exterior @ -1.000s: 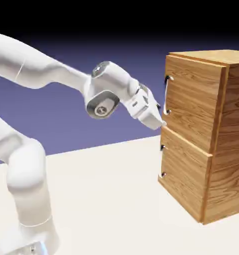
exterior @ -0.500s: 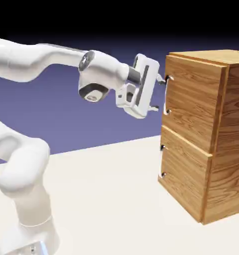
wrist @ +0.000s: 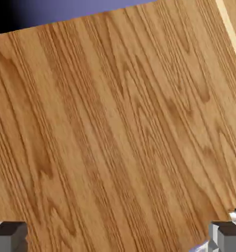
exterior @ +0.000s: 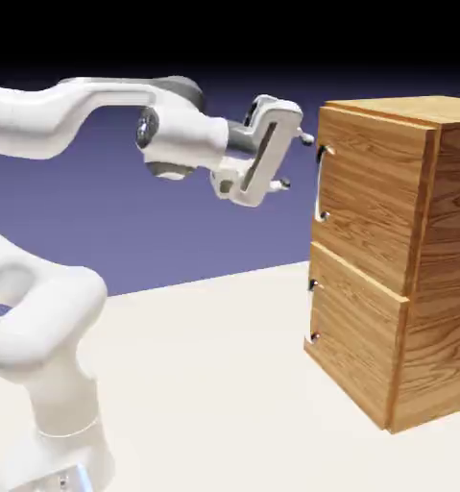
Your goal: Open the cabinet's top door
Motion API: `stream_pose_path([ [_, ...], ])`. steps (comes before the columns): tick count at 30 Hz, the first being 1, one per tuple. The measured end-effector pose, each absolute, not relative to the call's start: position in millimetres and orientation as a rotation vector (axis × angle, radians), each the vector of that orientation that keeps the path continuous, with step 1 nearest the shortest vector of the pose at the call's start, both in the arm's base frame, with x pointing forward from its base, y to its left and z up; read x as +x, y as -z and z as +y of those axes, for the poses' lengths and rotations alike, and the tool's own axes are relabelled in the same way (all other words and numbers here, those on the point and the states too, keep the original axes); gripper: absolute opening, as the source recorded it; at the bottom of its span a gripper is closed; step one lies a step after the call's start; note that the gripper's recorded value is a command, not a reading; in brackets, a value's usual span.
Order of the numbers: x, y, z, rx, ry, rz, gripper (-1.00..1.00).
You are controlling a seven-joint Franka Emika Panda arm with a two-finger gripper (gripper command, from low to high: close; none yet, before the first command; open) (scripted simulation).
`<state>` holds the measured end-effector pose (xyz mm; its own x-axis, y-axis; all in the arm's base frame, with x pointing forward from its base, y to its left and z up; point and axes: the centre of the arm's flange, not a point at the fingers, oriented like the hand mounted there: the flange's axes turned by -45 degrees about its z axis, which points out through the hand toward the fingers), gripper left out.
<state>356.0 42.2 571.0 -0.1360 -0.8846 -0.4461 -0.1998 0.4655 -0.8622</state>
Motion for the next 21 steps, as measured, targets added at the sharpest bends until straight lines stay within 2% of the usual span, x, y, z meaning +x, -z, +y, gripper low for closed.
stream_pose_path([
  [21, 400.2, -493.9, 114.4, -0.086, 0.162, 1.598, 0.0],
])
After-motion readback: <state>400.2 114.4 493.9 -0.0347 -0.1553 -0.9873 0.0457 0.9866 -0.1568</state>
